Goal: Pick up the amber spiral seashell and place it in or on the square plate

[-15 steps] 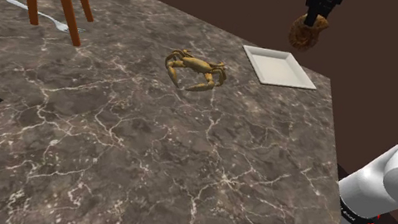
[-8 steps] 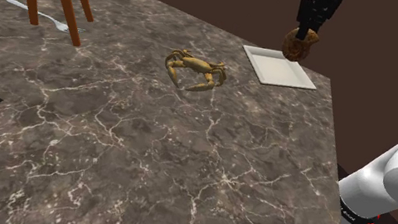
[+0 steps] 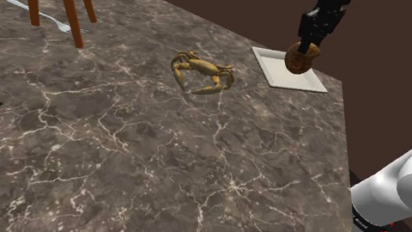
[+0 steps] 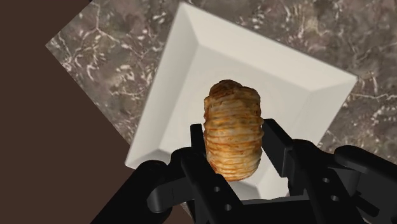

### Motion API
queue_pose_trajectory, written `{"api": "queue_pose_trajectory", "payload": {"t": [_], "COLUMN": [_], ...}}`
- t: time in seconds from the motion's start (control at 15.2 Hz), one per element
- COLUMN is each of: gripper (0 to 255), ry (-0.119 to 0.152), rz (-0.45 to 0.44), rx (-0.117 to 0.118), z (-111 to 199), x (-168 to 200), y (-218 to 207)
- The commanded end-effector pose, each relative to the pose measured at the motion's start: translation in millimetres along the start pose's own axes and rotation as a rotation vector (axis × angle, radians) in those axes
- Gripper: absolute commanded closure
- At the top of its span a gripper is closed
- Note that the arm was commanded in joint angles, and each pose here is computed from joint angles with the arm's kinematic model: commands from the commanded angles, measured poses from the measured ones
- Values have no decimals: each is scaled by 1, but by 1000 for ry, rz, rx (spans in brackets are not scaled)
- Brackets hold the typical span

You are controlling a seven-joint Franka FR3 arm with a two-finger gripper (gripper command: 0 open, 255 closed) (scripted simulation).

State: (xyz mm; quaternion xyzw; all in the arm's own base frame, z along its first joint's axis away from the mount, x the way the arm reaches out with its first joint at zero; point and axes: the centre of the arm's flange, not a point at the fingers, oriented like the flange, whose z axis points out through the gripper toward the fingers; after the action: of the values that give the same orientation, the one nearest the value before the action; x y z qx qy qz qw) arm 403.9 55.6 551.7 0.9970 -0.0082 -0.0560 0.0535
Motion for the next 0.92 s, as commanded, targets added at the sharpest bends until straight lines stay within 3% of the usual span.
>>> {"api": "queue_pose_trajectory", "payload": {"t": [0.0, 0.33, 0.4, 0.73, 0.86], "gripper": [255, 255, 0, 0, 0], "ry": [1, 1, 1, 1, 1], "rz": [0, 0, 0, 0, 0], "rx": [0, 0, 0, 0, 0], "z": [2, 2, 2, 2, -25], "x": [0, 0, 0, 0, 0], "y": [0, 0, 0, 0, 0]}}
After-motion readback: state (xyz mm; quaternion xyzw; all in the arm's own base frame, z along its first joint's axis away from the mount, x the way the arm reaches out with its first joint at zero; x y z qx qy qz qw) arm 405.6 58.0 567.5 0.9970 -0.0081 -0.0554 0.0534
